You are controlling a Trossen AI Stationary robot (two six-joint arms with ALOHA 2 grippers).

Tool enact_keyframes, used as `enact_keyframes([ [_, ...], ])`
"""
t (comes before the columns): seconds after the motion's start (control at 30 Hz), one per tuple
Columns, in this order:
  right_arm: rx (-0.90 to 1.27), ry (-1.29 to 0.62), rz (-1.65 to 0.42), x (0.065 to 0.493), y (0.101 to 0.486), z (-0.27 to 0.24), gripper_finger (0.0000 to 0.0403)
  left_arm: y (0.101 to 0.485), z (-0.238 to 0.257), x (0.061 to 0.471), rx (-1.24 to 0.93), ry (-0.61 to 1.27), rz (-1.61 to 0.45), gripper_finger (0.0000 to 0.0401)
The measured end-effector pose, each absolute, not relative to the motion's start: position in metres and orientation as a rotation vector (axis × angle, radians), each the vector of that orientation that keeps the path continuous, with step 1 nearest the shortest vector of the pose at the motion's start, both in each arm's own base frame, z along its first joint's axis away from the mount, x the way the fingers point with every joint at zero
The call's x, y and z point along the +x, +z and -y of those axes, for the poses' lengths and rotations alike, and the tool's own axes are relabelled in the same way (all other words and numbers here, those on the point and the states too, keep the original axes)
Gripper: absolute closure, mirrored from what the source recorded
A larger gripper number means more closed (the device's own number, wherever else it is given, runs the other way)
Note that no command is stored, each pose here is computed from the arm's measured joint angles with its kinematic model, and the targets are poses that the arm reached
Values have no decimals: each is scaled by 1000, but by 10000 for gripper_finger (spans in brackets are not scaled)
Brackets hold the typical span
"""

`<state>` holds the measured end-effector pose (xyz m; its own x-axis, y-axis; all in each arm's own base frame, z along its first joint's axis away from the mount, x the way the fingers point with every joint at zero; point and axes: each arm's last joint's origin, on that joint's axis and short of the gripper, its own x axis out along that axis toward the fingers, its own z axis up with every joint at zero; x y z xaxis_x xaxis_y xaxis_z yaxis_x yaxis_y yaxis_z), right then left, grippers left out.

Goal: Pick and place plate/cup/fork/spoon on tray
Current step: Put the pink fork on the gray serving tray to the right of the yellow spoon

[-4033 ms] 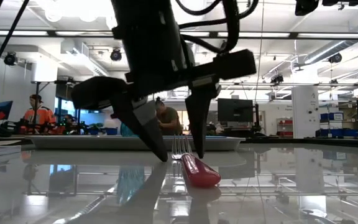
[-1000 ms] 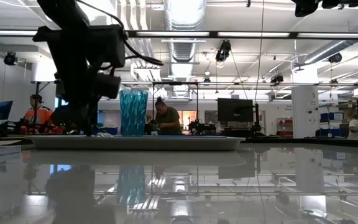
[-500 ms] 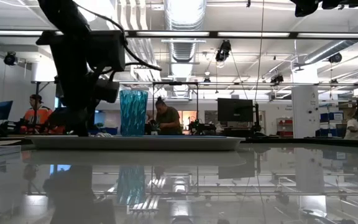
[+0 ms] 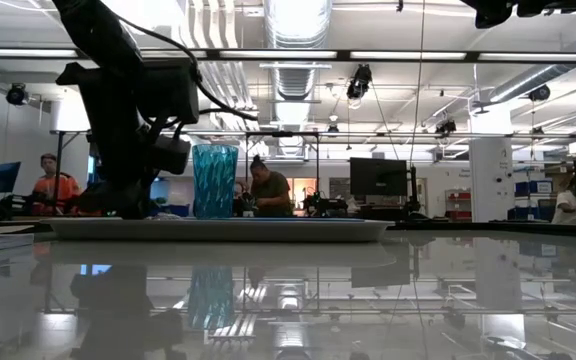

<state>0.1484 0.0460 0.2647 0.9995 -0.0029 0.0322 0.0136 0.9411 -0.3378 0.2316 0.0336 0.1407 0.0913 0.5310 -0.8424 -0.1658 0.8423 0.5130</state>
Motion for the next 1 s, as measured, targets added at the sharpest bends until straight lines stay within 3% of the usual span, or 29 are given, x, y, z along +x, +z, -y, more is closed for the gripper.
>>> enact_keyframes([
  [0.2,-346,-8,31,148,265,-46,271,141,-34,232,317,533,-1383,385],
  [0.4,-346,-8,31,148,265,-46,271,145,-34,235,328,551,-1363,379],
  [0.73,-348,-7,24,148,264,-46,271,198,-32,234,171,620,-1104,384],
  [0.87,-344,-6,25,148,264,-46,271,216,-32,225,-87,717,-942,384],
  [1.0,-344,-6,26,148,264,-46,271,226,-35,218,-520,890,-731,384],
])
